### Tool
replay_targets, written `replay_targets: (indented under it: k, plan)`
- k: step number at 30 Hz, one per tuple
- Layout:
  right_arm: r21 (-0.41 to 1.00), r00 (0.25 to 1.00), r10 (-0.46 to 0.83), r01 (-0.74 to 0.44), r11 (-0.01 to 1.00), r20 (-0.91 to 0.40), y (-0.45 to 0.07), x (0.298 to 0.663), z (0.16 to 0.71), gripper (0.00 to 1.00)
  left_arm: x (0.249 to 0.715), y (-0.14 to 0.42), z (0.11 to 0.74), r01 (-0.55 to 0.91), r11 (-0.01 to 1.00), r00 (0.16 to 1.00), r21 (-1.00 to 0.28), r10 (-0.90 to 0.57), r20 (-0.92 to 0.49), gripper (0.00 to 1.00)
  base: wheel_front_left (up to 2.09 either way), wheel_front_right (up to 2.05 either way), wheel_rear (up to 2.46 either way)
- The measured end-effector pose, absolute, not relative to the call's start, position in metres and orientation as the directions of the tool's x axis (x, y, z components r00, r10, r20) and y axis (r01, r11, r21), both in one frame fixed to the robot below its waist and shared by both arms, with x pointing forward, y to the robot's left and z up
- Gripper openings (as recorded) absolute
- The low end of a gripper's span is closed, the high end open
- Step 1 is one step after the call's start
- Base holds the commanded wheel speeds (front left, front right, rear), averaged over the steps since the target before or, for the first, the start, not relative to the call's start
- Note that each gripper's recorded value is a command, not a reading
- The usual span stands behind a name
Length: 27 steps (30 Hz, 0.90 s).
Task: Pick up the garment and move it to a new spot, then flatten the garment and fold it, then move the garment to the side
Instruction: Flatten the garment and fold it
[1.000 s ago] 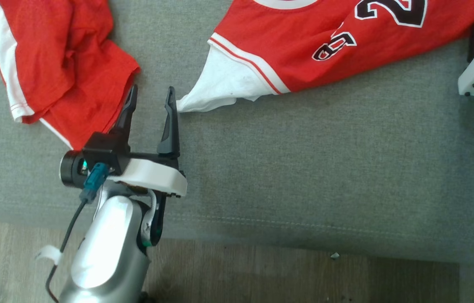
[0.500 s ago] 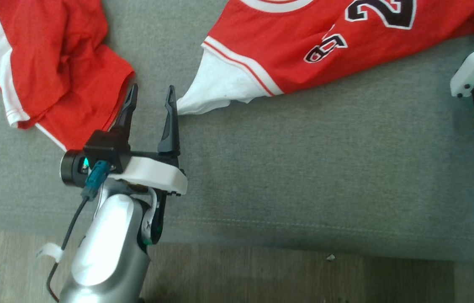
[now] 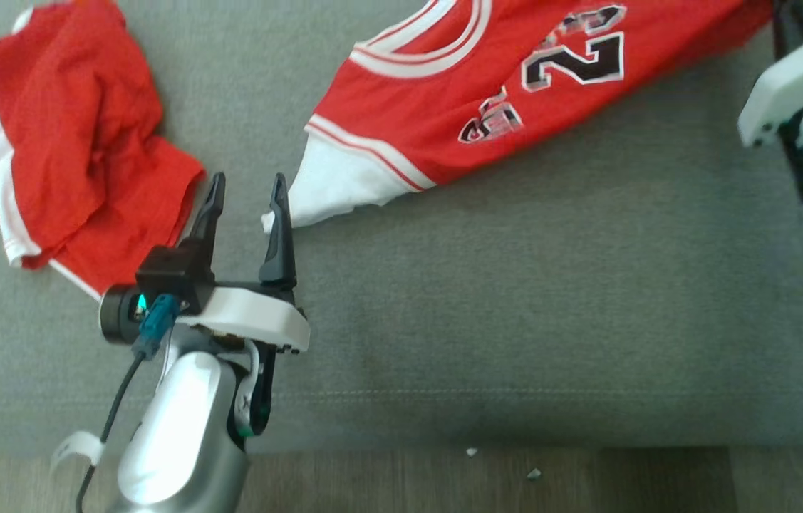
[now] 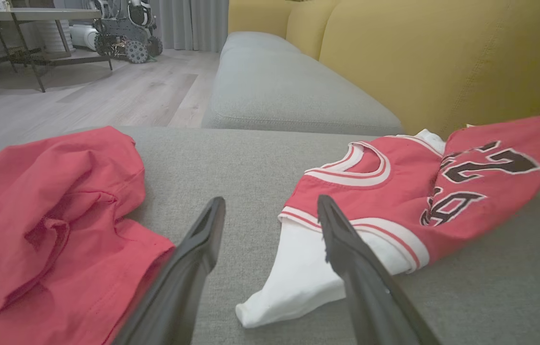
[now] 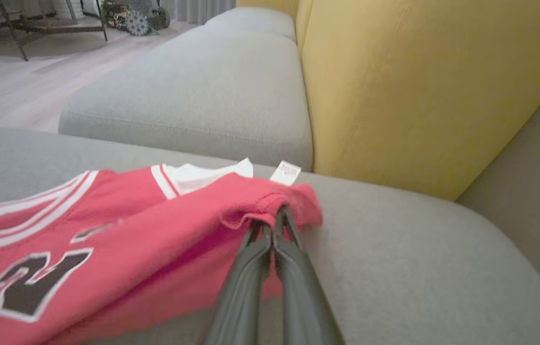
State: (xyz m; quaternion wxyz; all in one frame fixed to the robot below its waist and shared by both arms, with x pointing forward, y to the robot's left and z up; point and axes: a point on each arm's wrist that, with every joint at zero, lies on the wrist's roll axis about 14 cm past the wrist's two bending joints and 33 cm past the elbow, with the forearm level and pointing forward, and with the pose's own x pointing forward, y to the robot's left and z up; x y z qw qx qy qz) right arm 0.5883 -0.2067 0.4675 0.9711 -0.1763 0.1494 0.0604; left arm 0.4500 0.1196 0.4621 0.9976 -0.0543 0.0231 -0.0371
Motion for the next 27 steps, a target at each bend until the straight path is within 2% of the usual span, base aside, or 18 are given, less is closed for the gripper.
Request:
replay_targets:
  k: [5, 10, 19, 27]
  plan:
    - [-0.364, 0.978, 0.065, -0.136, 0.922, -0.2, -0.216, 0.592, 0.534, 0.0, 0.443, 0.111, 0.476, 0.093, 0.987, 0.995, -0.129, -0.095, -0.011, 1.0, 0.0, 0.0, 0.0]
    - [-0.375, 0.981, 0.079, -0.141, 0.916, -0.178, -0.214, 0.578, 0.572, 0.0, 0.432, 0.106, 0.484, 0.103, 0.986, 0.995, -0.131, -0.104, 0.004, 1.0, 0.0, 0.0, 0.0]
    - [-0.387, 0.934, 0.017, -0.164, 0.907, -0.357, -0.254, 0.514, 0.569, 0.0, 0.421, 0.096, 0.489, 0.129, 0.982, 0.992, -0.137, -0.128, 0.013, 1.0, 0.0, 0.0, 0.0]
    - [-0.36, 0.882, 0.027, -0.22, 0.907, -0.471, -0.248, 0.492, 0.558, 0.0, 0.421, 0.095, 0.482, 0.132, 0.981, 0.991, -0.138, -0.134, -0.006, 1.0, 0.0, 0.0, 0.0]
